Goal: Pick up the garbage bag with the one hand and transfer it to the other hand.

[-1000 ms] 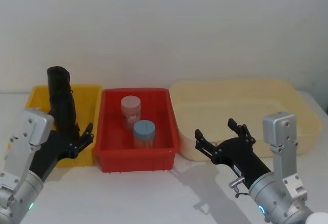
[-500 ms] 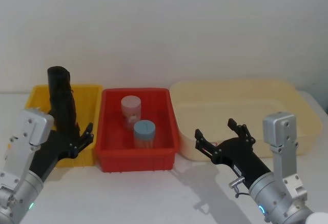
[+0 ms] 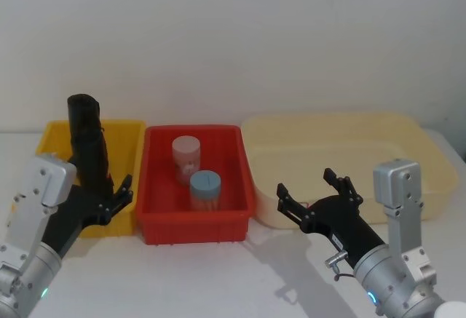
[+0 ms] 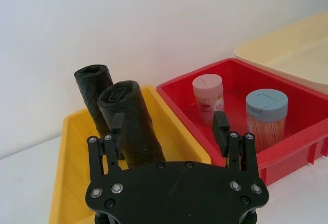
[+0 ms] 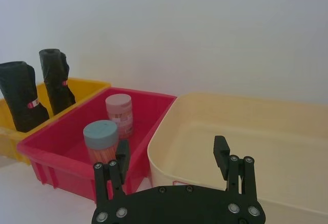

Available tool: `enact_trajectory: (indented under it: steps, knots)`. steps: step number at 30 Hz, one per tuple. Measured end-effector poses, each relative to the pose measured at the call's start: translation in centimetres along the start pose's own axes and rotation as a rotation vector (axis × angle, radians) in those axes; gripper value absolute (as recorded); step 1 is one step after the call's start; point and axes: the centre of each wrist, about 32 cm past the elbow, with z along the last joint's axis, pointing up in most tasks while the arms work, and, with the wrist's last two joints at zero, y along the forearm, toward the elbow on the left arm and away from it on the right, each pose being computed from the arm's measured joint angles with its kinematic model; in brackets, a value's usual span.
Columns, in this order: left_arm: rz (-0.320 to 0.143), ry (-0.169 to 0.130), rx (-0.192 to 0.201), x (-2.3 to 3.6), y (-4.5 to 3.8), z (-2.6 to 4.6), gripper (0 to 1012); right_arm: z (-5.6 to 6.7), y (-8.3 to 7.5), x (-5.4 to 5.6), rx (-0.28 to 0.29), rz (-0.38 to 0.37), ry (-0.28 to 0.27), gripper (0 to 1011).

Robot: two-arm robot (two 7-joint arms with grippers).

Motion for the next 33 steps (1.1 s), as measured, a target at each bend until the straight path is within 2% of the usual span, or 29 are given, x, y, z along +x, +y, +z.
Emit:
enact_trajectory:
  steps: [16, 25, 33]
  knots:
    - [0.038, 0.002, 0.01, 0.2, 0.82, -0.37, 1001, 0.0, 0.0, 0.0, 0.0, 0.0, 0.0, 1000]
    - [0.06, 0.026, 0.021, 0.6, 0.96, -0.77, 1001, 0.0, 0.0, 0.0, 0.0, 0.0, 0.0, 1000]
    - [0.069, 0.051, 0.024, 1.22, 0.57, -1.1, 1001, 0.0, 0.0, 0.0, 0.0, 0.0, 0.0, 1000]
